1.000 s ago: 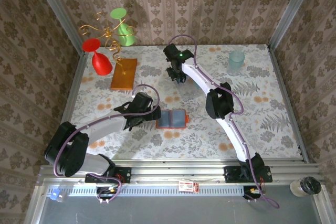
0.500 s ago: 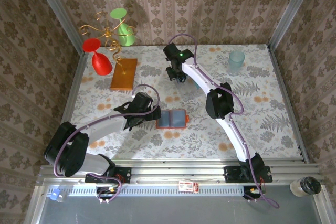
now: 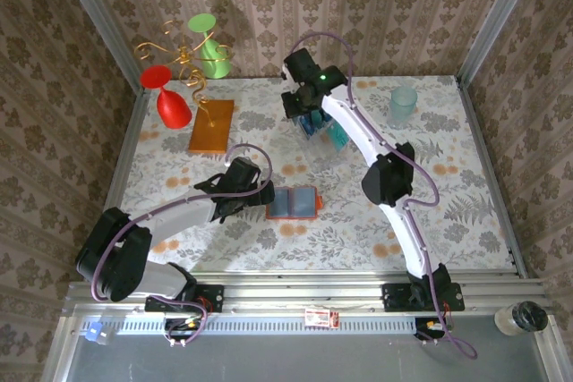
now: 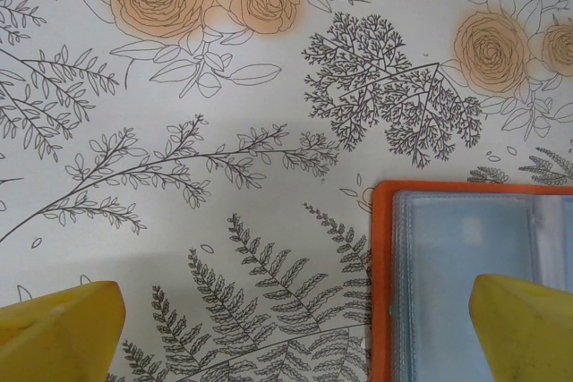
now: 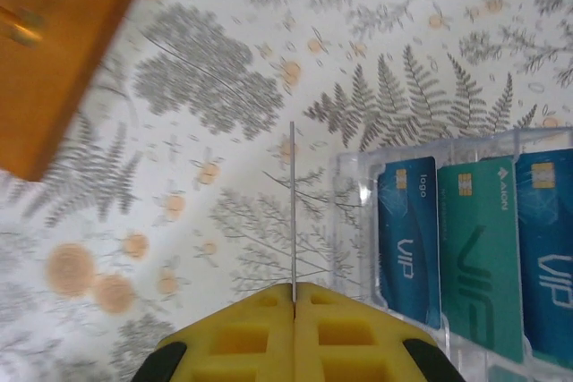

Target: Put the credit cards into the card holder

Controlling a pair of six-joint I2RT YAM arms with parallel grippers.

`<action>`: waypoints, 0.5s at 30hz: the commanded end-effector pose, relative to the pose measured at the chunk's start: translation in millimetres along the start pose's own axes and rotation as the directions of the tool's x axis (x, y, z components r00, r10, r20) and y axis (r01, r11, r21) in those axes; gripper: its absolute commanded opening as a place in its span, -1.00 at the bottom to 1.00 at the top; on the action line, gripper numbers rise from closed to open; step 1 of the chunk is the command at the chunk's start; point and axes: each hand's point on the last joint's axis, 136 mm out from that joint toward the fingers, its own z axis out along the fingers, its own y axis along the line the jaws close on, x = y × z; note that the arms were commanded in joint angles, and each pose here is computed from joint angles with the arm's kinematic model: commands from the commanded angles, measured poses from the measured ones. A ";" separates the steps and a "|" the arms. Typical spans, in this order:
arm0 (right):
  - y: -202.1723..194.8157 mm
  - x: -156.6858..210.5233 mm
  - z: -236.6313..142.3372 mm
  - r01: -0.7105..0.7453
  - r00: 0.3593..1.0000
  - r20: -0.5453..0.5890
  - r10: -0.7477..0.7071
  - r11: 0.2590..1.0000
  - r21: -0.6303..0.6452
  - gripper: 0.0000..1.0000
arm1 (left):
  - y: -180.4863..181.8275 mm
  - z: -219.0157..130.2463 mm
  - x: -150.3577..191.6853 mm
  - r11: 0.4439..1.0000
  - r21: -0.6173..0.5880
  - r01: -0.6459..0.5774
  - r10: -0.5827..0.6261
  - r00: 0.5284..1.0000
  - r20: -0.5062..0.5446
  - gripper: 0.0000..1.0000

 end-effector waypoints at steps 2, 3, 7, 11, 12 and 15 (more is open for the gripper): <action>23.9 -3.7 -46.1 -0.030 0.999 0.027 0.034 0.994 -0.108 -1.00 | 4.5 -6.5 -3.5 0.999 -0.028 -0.043 0.043 0.999 -0.002 1.00; 26.3 -2.9 -51.3 -0.040 0.998 0.032 0.045 0.991 -0.124 -1.00 | 4.7 -6.7 -3.5 0.998 -0.029 -0.049 0.049 0.999 -0.003 1.00; 34.9 11.1 -65.4 -0.092 0.994 0.046 0.104 0.974 -0.207 -1.00 | 5.9 -7.0 -3.7 0.996 -0.038 -0.075 0.075 0.997 -0.008 1.00; 39.6 36.9 -75.3 -0.173 0.980 0.041 0.194 0.937 -0.302 -1.00 | 6.7 -6.9 -3.3 0.994 -0.045 -0.096 0.095 0.995 -0.010 1.00; 40.2 43.6 -76.6 -0.193 0.976 0.037 0.216 0.927 -0.320 -1.00 | 7.0 -6.5 -3.5 0.994 -0.046 -0.098 0.098 0.995 -0.010 1.00; 42.7 64.4 -79.0 -0.253 0.957 0.033 0.288 0.888 -0.385 -1.00 | 7.6 -5.6 -1.7 0.993 -0.052 -0.109 0.108 0.994 -0.015 1.00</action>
